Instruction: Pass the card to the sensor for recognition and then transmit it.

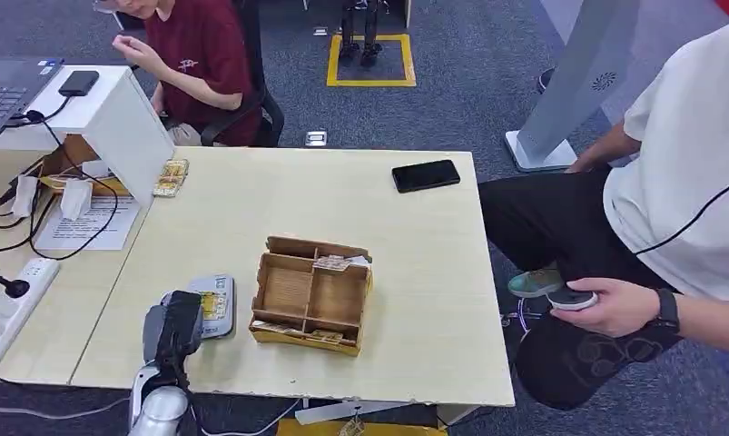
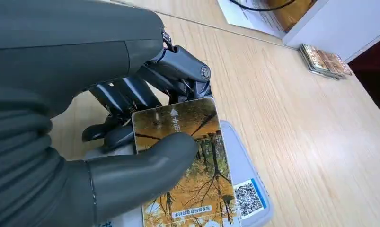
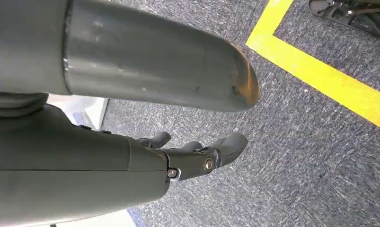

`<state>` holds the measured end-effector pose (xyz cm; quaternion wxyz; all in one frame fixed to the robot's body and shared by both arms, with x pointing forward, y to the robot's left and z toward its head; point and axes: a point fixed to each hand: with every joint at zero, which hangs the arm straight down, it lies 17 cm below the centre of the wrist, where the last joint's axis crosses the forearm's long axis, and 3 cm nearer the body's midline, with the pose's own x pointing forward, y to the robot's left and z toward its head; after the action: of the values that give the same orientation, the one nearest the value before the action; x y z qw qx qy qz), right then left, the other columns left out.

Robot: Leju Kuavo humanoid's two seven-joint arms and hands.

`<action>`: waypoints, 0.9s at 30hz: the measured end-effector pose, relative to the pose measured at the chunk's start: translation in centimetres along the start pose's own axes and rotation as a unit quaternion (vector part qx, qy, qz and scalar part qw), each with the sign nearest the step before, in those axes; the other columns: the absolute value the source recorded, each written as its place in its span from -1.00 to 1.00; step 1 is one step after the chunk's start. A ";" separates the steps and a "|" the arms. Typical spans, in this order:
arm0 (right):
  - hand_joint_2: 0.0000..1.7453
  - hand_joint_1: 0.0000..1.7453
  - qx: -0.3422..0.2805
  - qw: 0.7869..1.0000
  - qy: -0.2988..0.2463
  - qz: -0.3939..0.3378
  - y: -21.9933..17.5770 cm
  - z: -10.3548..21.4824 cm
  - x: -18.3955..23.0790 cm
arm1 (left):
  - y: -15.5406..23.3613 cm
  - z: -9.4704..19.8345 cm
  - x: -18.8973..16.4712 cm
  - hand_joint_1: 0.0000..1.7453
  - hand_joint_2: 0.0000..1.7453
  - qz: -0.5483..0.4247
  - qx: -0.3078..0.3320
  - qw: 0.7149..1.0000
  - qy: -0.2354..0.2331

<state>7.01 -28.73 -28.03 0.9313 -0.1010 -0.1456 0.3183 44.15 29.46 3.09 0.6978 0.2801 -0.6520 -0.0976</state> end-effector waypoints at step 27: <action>-1.00 -1.00 -0.004 1.000 -0.006 0.008 -0.1 0.0 0.2 | 0.8 0.1 -0.1 1.00 1.00 0.303 -0.018 0.952 0.030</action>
<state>7.27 -28.71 -27.97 0.9272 -0.1040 -0.1517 0.3263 43.84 30.08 3.42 0.7188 0.0598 -0.6829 0.1154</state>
